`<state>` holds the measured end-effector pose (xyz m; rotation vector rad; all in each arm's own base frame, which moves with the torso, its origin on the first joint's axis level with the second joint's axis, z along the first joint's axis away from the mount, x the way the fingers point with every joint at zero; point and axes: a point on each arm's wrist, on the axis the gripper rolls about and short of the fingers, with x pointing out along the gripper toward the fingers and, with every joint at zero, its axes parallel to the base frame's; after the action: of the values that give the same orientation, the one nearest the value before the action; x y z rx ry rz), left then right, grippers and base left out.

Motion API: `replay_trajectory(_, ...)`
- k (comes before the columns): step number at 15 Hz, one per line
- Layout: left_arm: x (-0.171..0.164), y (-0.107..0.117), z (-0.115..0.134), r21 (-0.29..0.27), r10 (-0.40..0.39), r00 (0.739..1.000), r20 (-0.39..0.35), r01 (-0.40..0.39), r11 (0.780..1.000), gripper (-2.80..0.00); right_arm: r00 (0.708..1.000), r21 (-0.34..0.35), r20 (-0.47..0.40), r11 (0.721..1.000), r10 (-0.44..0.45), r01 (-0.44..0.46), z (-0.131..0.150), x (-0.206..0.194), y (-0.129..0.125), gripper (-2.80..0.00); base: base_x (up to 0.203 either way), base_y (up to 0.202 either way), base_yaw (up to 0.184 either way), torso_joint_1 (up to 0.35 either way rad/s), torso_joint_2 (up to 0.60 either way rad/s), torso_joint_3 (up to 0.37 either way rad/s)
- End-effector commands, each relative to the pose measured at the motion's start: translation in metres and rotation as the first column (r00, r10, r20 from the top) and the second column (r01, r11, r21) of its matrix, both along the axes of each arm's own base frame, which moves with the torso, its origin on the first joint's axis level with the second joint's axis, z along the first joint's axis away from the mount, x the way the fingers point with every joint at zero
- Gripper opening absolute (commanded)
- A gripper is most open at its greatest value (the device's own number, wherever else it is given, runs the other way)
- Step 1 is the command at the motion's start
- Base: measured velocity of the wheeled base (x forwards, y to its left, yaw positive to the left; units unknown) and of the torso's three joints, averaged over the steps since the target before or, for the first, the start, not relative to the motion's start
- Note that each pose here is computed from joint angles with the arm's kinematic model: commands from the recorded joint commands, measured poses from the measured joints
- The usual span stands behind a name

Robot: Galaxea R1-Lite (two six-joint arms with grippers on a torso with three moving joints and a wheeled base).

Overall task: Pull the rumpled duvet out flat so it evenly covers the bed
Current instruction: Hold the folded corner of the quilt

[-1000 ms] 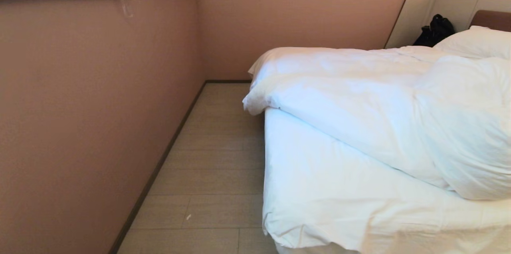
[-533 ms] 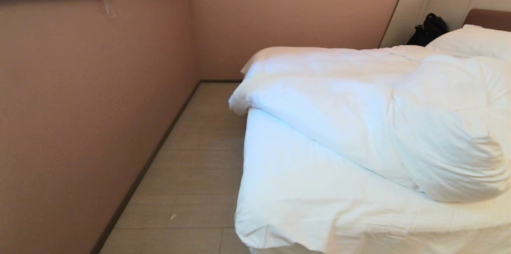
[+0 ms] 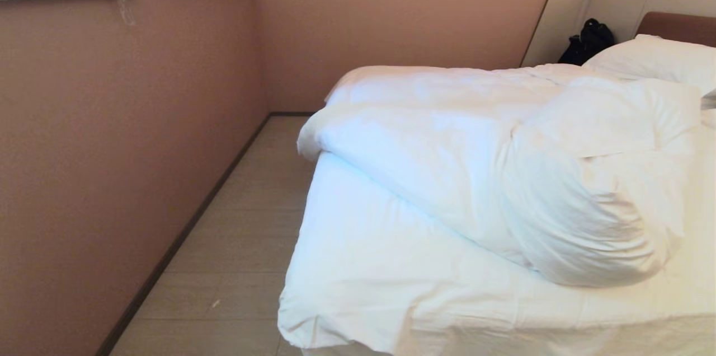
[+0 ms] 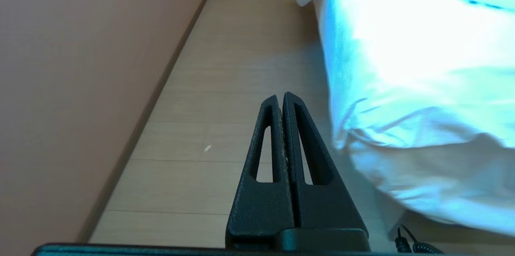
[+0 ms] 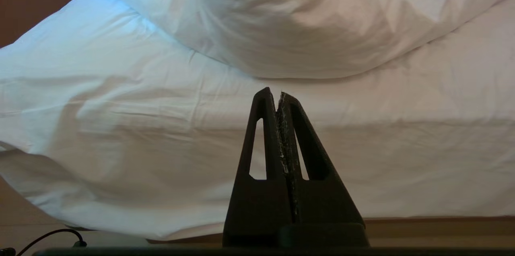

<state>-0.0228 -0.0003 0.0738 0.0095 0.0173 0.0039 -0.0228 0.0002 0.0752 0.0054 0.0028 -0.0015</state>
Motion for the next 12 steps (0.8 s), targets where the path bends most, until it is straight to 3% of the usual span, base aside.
replay_trajectory(1, 0.0000, 0.0000, 0.0000, 0.000, 0.001, 1.000, 0.000, -0.001, 1.000, -2.80, 1.000, 0.001, -0.002, 1.000, 0.000, 0.000, 0.0000, 0.0001, 0.0000, -2.80, 0.000, -0.193, -0.001, 0.002, 0.00, -0.003)
replay_trajectory(12, 0.0000, 0.0000, 0.0000, 0.000, 0.001, 1.000, 0.000, -0.001, 1.000, -2.80, 1.000, 0.000, -0.002, 1.000, 0.000, 0.000, -0.0001, 0.0000, 0.0000, -2.80, 0.000, -0.193, 0.001, 0.003, 0.00, 0.003)
